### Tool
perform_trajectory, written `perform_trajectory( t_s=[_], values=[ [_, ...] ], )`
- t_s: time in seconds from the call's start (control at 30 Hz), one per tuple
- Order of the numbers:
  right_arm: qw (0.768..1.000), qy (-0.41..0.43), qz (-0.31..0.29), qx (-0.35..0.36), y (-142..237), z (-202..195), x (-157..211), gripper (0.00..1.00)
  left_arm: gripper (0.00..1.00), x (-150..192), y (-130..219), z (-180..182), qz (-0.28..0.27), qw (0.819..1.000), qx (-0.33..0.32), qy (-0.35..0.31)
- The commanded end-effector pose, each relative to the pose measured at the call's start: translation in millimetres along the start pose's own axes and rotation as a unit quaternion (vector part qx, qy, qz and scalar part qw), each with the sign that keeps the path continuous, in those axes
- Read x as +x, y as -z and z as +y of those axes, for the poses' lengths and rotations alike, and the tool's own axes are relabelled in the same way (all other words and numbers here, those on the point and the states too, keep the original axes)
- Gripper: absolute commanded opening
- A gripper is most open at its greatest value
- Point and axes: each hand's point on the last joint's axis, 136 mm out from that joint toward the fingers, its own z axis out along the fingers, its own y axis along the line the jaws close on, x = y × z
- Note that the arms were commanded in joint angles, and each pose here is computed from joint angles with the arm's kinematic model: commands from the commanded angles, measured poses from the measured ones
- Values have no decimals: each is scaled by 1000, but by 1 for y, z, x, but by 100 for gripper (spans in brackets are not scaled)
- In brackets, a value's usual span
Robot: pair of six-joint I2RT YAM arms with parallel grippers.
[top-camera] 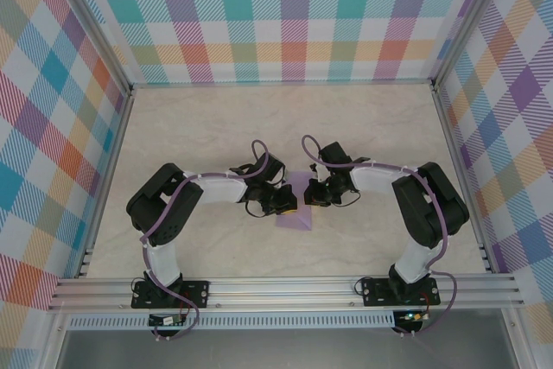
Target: Fold a paper plane with a square sheet of paper (pick it up from the middle)
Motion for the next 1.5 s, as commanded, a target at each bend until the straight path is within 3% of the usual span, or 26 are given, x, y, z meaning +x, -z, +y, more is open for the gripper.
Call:
perform_trajectory(
  t_s=[0.0, 0.47, 0.83, 1.27, 1.47],
  values=[
    [1000, 0, 10, 9, -4, -6, 6, 12, 9, 6, -5, 1, 10, 1000, -12, -7],
    [999, -5, 15, 31, -3, -15, 10, 13, 8, 8, -9, 13, 18, 999, -36, 4],
    [999, 4, -23, 41, 23, -5, -1, 19, 8, 9, -10, 17, 22, 999, -45, 5],
    [1000, 5, -1, 13, 10, 3, -3, 26, 9, 7, -1, 4, 15, 999, -30, -17],
    [1000, 9, 5, 7, 6, 5, -5, 25, 9, 8, -2, 7, 16, 999, -33, -15]
  ],
)
